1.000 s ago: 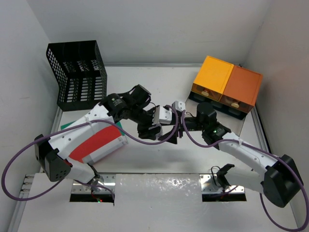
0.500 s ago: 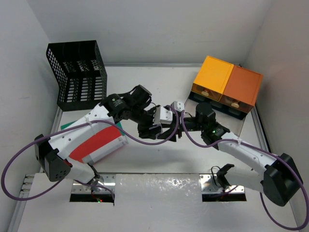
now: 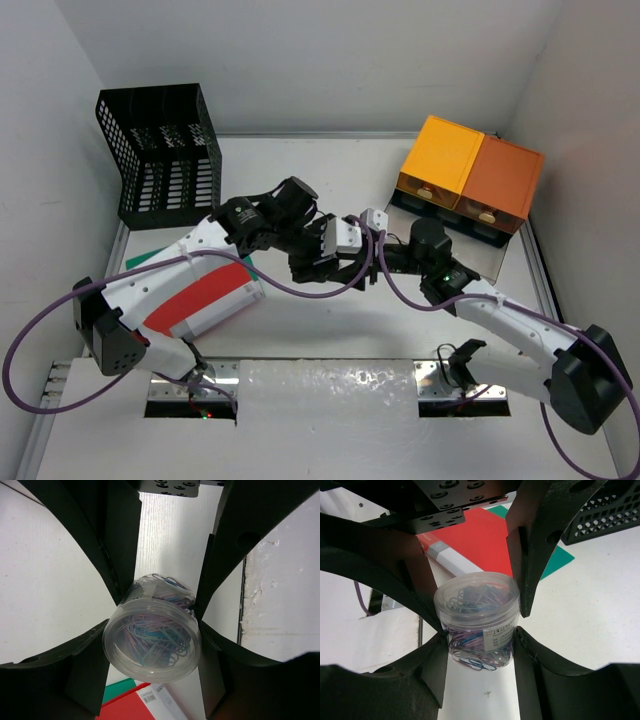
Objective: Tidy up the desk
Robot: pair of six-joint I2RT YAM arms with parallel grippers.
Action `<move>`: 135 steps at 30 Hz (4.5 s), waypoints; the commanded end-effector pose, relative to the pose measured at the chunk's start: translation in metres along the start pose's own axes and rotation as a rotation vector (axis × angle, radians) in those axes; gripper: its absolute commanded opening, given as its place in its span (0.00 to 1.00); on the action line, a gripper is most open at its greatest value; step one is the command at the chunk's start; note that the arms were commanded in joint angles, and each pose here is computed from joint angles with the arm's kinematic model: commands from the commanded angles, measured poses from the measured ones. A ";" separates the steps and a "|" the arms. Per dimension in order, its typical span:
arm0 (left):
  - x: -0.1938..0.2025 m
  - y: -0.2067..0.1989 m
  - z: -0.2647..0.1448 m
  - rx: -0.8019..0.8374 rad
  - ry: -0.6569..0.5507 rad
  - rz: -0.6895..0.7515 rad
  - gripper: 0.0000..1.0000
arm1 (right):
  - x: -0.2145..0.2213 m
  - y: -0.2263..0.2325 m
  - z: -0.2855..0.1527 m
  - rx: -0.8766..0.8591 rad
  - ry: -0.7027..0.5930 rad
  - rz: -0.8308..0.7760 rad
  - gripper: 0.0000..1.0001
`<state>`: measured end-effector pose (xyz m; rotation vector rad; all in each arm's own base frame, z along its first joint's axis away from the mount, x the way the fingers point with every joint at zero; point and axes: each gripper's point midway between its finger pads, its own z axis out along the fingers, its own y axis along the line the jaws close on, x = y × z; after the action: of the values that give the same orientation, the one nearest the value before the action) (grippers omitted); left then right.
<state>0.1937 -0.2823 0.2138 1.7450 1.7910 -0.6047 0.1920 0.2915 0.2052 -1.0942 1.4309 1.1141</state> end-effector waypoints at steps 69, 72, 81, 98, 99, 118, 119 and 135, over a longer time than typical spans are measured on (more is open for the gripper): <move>0.020 0.038 0.014 -0.245 -0.003 0.009 0.00 | 0.007 -0.049 0.015 0.242 -0.161 0.907 0.98; 0.019 0.039 0.013 -0.248 -0.003 0.009 0.00 | 0.011 -0.047 0.023 0.225 -0.138 0.912 0.94; 0.026 0.039 0.017 -0.248 0.023 0.005 0.00 | 0.015 -0.049 0.030 0.199 -0.157 0.941 0.41; 0.017 0.047 -0.011 -0.335 0.011 -0.020 1.00 | 0.012 -0.059 0.026 0.214 -0.154 0.943 0.00; 0.014 0.046 -0.014 -0.340 -0.001 -0.021 1.00 | 0.011 -0.059 0.025 0.215 -0.157 0.939 0.00; 0.043 0.045 -0.112 -0.707 -0.109 -0.148 1.00 | 0.029 -0.157 -0.127 0.708 -0.300 0.934 0.00; 0.053 0.051 -0.110 -0.719 -0.092 -0.165 1.00 | 0.036 -0.165 -0.147 0.766 -0.324 0.951 0.00; 0.142 0.100 -0.079 -0.709 0.008 -0.347 1.00 | 0.101 -0.222 -0.194 1.038 -0.259 1.011 0.00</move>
<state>0.2774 -0.1083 0.1672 0.9929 2.1000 -0.0140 0.3433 0.0685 0.0913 0.6005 2.0582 0.9334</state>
